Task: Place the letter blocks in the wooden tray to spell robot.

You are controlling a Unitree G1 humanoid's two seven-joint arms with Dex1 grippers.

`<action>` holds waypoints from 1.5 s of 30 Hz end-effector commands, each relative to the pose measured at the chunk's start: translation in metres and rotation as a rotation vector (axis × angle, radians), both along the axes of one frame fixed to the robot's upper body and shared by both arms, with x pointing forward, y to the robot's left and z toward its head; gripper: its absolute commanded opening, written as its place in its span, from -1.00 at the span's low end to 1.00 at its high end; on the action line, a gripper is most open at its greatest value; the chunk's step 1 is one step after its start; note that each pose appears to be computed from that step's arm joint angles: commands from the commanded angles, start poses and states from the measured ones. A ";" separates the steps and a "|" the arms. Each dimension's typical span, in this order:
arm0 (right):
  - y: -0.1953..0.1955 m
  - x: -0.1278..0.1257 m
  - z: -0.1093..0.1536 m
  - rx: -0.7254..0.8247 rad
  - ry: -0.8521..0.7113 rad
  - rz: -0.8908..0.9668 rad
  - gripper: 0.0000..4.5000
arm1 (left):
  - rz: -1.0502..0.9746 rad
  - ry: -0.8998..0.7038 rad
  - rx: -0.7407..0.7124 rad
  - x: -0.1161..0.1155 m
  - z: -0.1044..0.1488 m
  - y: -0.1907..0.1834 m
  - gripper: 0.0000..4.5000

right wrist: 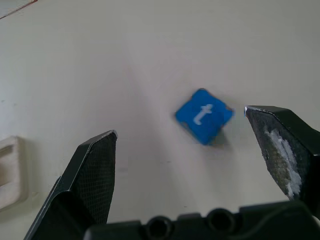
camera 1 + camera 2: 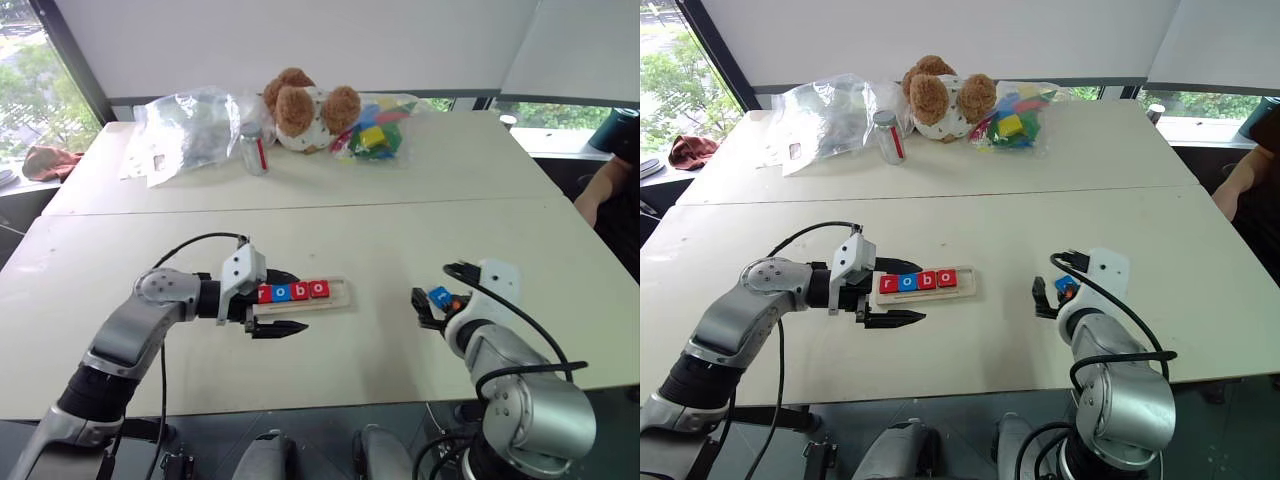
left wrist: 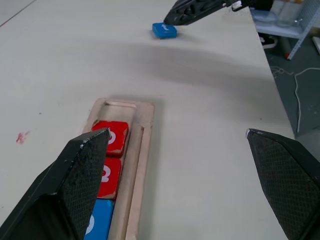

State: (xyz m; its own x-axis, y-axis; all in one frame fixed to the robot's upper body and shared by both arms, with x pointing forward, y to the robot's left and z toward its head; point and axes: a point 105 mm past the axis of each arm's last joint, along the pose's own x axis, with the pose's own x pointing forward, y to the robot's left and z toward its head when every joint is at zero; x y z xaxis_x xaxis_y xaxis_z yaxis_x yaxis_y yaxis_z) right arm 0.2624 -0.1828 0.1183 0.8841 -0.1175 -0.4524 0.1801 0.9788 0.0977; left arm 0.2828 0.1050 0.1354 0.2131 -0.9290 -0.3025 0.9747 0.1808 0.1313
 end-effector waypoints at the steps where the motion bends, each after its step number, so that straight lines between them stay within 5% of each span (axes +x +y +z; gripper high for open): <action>1: 0.003 -0.001 -0.004 0.058 0.008 -0.011 0.98 | -0.018 -0.045 -0.007 0.000 0.007 -0.005 1.00; 19: 0.017 0.030 -0.024 0.123 0.145 -0.001 0.98 | 0.054 -0.050 -0.023 -0.002 -0.001 -0.002 1.00; 28: 0.013 0.030 -0.027 0.044 0.166 0.030 -0.91 | 0.067 -0.054 -0.030 0.000 -0.002 -0.003 1.00; 36: 0.013 0.021 -0.022 0.002 0.131 0.122 -0.91 | 0.068 -0.055 -0.041 0.000 -0.003 -0.006 1.00; 39: 0.007 0.014 -0.021 -0.030 0.121 0.142 -0.54 | 0.065 -0.052 -0.047 0.000 -0.003 -0.007 1.00; 45: -0.010 -0.005 0.010 -0.247 -0.013 0.225 0.83 | 0.055 -0.035 -0.052 -0.002 -0.006 -0.006 1.00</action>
